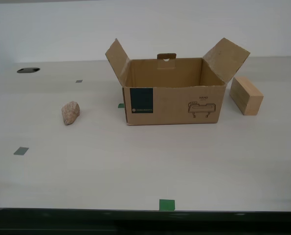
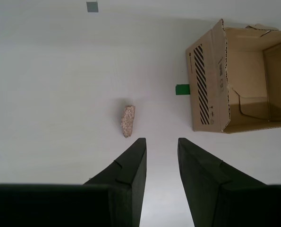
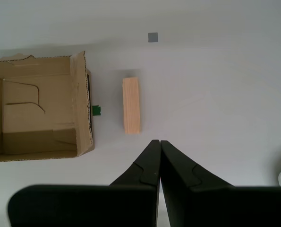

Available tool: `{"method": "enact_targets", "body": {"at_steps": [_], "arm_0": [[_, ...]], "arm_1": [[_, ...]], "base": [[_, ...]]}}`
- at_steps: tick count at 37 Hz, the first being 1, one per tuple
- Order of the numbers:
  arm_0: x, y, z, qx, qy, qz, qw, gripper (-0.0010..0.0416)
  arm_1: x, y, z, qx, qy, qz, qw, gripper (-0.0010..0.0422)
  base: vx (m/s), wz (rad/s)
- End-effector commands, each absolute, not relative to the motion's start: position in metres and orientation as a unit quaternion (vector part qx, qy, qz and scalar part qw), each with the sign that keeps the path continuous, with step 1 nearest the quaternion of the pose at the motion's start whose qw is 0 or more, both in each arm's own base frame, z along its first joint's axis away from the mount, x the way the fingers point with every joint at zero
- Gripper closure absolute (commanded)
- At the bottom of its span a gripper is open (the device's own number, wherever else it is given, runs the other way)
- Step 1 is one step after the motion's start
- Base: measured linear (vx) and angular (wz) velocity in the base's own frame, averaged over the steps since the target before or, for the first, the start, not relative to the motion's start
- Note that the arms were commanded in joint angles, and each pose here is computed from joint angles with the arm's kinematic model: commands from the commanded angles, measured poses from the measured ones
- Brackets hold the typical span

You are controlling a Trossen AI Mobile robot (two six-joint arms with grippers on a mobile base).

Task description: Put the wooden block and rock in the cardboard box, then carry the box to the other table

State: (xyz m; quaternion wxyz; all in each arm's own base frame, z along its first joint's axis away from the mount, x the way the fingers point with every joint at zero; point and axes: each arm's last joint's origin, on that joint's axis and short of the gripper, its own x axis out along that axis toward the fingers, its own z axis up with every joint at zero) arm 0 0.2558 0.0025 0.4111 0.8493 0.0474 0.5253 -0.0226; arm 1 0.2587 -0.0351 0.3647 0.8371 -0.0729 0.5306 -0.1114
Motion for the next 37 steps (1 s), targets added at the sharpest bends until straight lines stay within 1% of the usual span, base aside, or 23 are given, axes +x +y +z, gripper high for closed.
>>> {"method": "enact_targets", "body": {"at_steps": [1,16,30,34,37], "arm_0": [[0.2557,0.0026,0.4113,0.047,0.525,-0.023,0.85,0.0406],[0.2558,0.0026,0.4113,0.047,0.524,-0.022,0.85,0.0406],[0.2562,0.0026,0.4116,0.048,0.522,-0.023,0.851,0.0406],[0.2562,0.0027,0.4116,0.056,0.522,-0.027,0.851,0.0406],[0.2563,0.0038,0.4116,0.066,0.523,-0.01,0.85,0.0406]], "arm_1": [[0.2587,-0.0352,0.3651,-0.073,0.529,-0.111,0.838,0.0321],[0.2591,-0.0352,0.3653,-0.073,0.527,-0.111,0.839,0.0304],[0.2595,-0.0353,0.3655,-0.073,0.525,-0.112,0.84,0.0308],[0.2596,-0.0353,0.3656,-0.073,0.525,-0.112,0.84,0.0306],[0.2597,-0.0353,0.3657,-0.073,0.524,-0.112,0.841,0.0308]], "base": [[0.0,0.0],[0.0,0.0],[0.0,0.0],[0.0,0.0],[0.0,0.0]]}}
